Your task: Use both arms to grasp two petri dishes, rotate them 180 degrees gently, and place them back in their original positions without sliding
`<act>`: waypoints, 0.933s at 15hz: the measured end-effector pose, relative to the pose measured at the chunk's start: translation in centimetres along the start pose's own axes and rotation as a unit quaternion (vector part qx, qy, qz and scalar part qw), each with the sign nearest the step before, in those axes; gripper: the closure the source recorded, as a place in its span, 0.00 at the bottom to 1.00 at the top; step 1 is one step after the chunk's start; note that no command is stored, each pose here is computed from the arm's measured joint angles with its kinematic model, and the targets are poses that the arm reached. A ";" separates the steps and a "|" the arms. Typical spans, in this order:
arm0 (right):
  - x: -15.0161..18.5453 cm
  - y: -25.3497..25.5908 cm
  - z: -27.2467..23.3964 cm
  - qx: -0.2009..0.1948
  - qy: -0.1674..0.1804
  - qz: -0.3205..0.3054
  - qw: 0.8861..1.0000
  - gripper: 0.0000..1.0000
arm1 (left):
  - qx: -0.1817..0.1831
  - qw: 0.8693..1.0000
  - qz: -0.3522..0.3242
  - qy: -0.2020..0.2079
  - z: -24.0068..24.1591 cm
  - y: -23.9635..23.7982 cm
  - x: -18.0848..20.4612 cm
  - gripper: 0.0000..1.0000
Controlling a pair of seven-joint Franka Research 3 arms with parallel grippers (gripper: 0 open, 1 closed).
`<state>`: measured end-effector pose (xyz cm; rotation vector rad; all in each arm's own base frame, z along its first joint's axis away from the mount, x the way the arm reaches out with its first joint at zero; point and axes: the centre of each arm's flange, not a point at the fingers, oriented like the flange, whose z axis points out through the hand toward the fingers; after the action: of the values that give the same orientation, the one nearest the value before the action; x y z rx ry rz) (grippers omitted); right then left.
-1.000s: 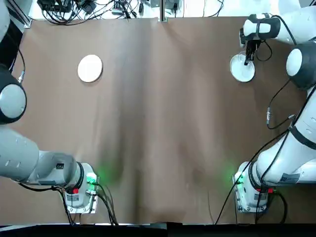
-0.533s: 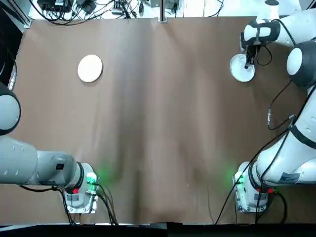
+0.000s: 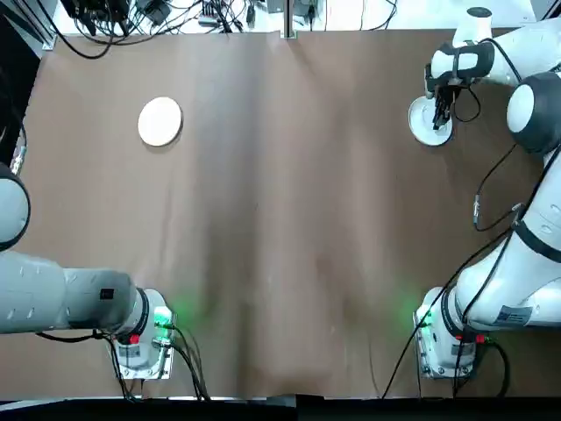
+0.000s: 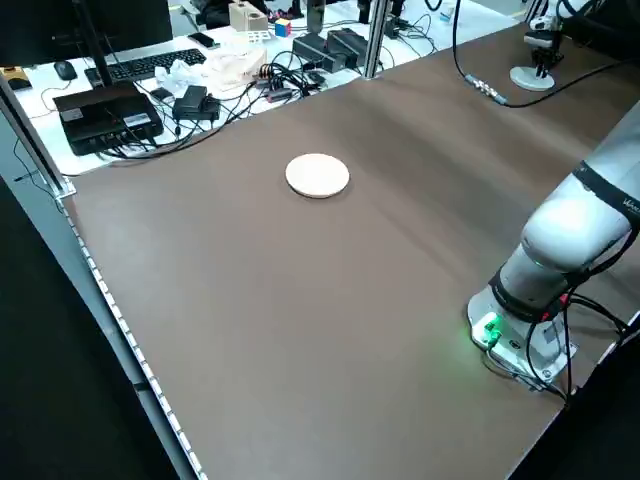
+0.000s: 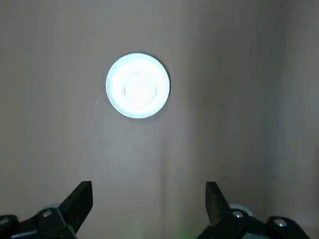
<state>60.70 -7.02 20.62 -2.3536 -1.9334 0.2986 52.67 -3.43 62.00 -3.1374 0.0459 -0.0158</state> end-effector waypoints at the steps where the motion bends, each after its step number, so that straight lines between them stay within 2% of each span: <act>1: 0.0 0.0 0.0 0.000 0.000 0.001 1.000 0.60 | 0.000 1.000 0.001 -0.008 0.8 0.1 -0.3 0.00; 5: -0.2 0.4 -1.6 0.019 0.021 0.021 0.999 0.25 | 0.001 1.000 0.002 -0.012 2.2 0.2 -0.3 0.00; 8: -0.2 2.2 -7.0 0.012 0.030 0.055 0.998 0.00 | 0.001 1.000 0.002 -0.013 2.8 0.3 -0.3 0.00; 11: -0.4 3.3 -13.5 0.000 0.034 0.122 0.992 0.00 | 0.001 1.000 0.003 -0.010 2.8 0.3 -0.2 0.00; 14: 0.1 4.0 -17.1 -0.023 0.043 0.205 0.978 0.00 | 0.001 1.000 0.003 -0.008 2.7 0.3 -0.2 0.00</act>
<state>67.95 -6.72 36.61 -2.7311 -1.4200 0.1723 52.50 -3.76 59.30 -3.1358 0.0553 0.0106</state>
